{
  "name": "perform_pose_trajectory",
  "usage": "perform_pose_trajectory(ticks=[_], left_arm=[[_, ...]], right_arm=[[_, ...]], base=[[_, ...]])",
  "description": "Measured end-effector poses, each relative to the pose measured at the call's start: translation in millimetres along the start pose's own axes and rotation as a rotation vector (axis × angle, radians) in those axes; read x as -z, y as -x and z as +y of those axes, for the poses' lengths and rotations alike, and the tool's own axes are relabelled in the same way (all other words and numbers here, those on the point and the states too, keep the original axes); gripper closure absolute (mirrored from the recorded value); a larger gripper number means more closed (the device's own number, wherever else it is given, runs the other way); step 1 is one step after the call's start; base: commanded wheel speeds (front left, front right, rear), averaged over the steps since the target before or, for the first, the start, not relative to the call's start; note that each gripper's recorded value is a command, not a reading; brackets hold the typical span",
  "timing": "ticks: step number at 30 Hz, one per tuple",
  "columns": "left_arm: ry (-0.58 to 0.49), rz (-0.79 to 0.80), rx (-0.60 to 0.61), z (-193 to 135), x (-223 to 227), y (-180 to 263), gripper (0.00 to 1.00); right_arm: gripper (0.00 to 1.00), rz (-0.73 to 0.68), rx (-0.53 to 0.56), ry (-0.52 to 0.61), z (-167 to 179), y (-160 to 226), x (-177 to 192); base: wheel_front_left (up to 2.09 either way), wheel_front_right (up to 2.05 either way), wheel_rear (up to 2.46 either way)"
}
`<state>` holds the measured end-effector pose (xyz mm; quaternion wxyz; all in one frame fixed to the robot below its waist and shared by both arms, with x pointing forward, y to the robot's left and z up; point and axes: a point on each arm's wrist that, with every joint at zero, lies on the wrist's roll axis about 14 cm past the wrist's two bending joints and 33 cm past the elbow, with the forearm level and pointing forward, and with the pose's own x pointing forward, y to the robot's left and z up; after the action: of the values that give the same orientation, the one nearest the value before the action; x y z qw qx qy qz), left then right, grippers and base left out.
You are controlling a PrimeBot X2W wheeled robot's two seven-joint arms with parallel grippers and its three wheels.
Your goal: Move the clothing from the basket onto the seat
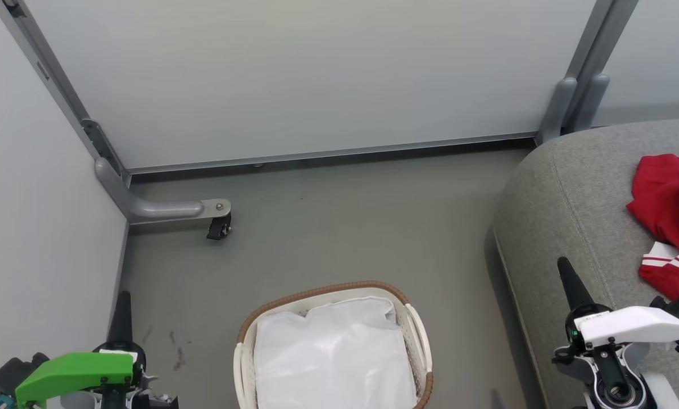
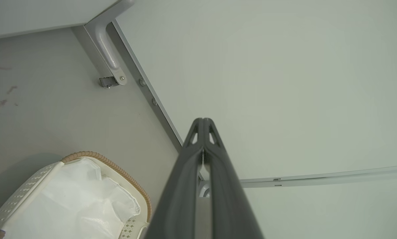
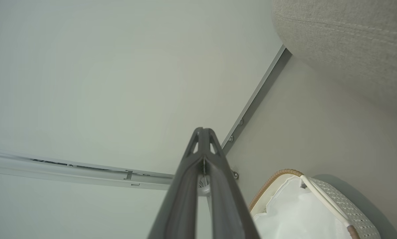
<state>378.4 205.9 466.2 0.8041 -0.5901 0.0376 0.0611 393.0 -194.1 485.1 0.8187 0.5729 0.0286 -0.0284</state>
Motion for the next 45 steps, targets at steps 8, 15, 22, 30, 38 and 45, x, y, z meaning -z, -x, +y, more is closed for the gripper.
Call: perform_pose_trajectory(ticks=[8, 15, 22, 30, 38, 45], left_arm=[[0.064, 0.008, 0.017, -5.1, 0.0, -0.3, 1.00], [0.112, 0.011, 0.040, -12.4, -0.9, -1.7, 1.00], [0.161, 0.016, 0.057, -17.6, -1.6, -1.8, 1.00], [0.212, 0.023, 0.083, -25.7, -2.5, -3.2, 1.00], [0.261, 0.031, 0.101, -30.6, -3.0, -2.8, 1.00], [0.302, 0.036, 0.121, -36.6, -4.1, -3.1, 1.00]], right_arm=[[1.00, -0.001, -0.012, -0.071, 3.2, 0.6, -2.3], [1.00, -0.002, -0.024, -0.129, 6.4, 1.2, -4.2], [1.00, 0.000, -0.035, -0.185, 8.7, 2.4, -5.6], [1.00, -0.001, -0.050, -0.244, 12.1, 3.1, -7.8], [1.00, 0.001, -0.066, -0.300, 16.0, 3.8, -10.0], [1.00, 0.003, -0.080, -0.347, 18.9, 4.6, -11.5]], base=[[0.00, 0.00, 0.00], [0.00, 0.00, 0.00], [0.00, 0.00, 0.00], [0.00, 0.00, 0.00], [0.00, 0.00, 0.00], [0.00, 0.00, 0.00]])
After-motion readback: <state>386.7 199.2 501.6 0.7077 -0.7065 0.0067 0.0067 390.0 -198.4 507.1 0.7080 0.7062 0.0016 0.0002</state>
